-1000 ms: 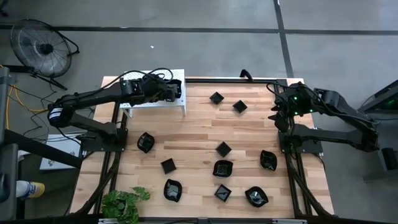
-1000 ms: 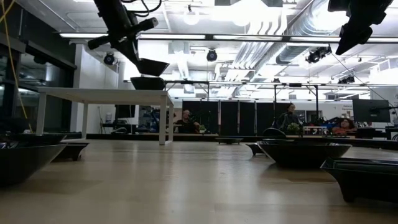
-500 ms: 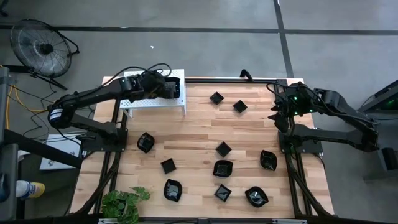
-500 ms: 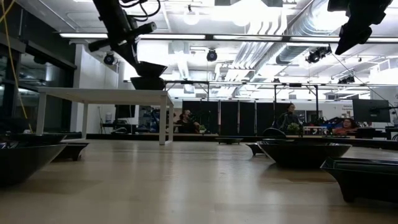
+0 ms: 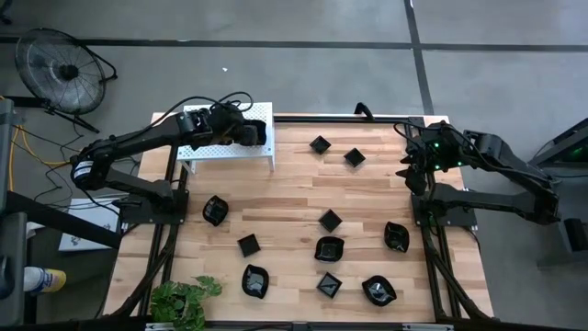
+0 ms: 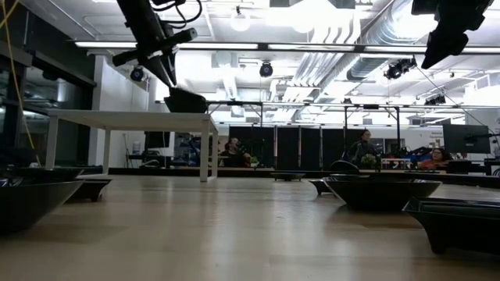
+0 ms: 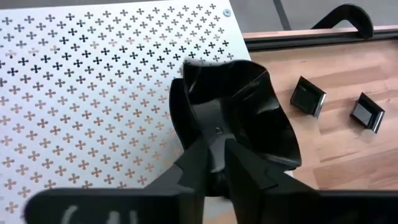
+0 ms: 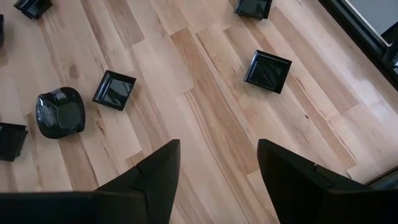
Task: Pick & Place Mini shaped plates
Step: Stack the black distorted square plate on top of the black distorted square plate on the shelf, then put the black leaf-shaped plate on the shelf
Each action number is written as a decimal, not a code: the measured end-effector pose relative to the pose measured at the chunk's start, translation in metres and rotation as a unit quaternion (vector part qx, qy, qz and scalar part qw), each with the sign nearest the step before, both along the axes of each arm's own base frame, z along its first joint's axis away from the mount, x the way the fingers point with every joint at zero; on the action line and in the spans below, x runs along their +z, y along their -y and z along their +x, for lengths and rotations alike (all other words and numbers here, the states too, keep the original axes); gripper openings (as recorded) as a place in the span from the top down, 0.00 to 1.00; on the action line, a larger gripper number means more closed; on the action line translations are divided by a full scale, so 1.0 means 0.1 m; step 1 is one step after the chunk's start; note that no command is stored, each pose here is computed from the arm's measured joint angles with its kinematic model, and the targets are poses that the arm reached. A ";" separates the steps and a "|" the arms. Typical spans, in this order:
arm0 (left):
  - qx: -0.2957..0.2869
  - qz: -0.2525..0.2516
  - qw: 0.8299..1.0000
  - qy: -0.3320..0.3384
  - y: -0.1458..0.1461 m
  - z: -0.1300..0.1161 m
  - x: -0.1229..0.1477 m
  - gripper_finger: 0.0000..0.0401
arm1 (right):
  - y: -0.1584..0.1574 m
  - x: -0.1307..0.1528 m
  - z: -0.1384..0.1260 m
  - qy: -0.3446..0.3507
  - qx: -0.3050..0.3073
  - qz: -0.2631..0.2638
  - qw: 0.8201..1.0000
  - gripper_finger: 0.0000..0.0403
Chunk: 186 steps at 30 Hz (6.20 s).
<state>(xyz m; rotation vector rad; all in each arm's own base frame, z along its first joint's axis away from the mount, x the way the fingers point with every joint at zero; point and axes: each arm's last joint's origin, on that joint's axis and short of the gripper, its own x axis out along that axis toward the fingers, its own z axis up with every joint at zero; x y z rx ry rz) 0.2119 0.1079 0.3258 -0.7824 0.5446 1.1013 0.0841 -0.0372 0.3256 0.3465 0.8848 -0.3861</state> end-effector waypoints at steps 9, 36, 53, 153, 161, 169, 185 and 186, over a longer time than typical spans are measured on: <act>-0.007 0.005 1.000 -0.006 0.00 0.00 0.00 0.75 | 0.00 0.00 0.00 0.000 0.000 0.001 1.000 0.48; -0.240 0.202 0.949 -0.011 0.41 -0.16 0.46 0.75 | 0.02 0.04 0.05 0.055 -0.094 0.054 0.993 0.48; -0.326 0.284 0.901 -0.018 0.88 -0.52 0.66 0.75 | -0.06 0.25 0.16 0.202 -0.100 0.098 0.969 0.48; -0.064 -0.143 0.952 -0.262 1.91 0.12 -1.70 0.75 | -1.81 -0.30 1.03 0.091 0.143 0.115 0.979 0.48; -0.065 -0.141 0.944 -0.292 1.91 0.12 -1.78 0.75 | -1.81 -0.31 1.02 0.083 0.150 0.116 0.978 0.48; -0.080 -0.146 0.934 -0.316 1.92 0.12 -1.83 0.75 | -1.81 -0.31 1.01 0.075 0.155 0.120 0.978 0.48; -0.088 -0.155 0.925 -0.336 1.92 0.10 -1.83 0.81 | -1.81 -0.32 1.01 0.072 0.156 0.125 0.977 0.48; -0.089 -0.155 0.925 -0.336 1.92 0.10 -1.83 0.83 | -1.81 -0.32 1.01 0.072 0.156 0.125 0.977 0.48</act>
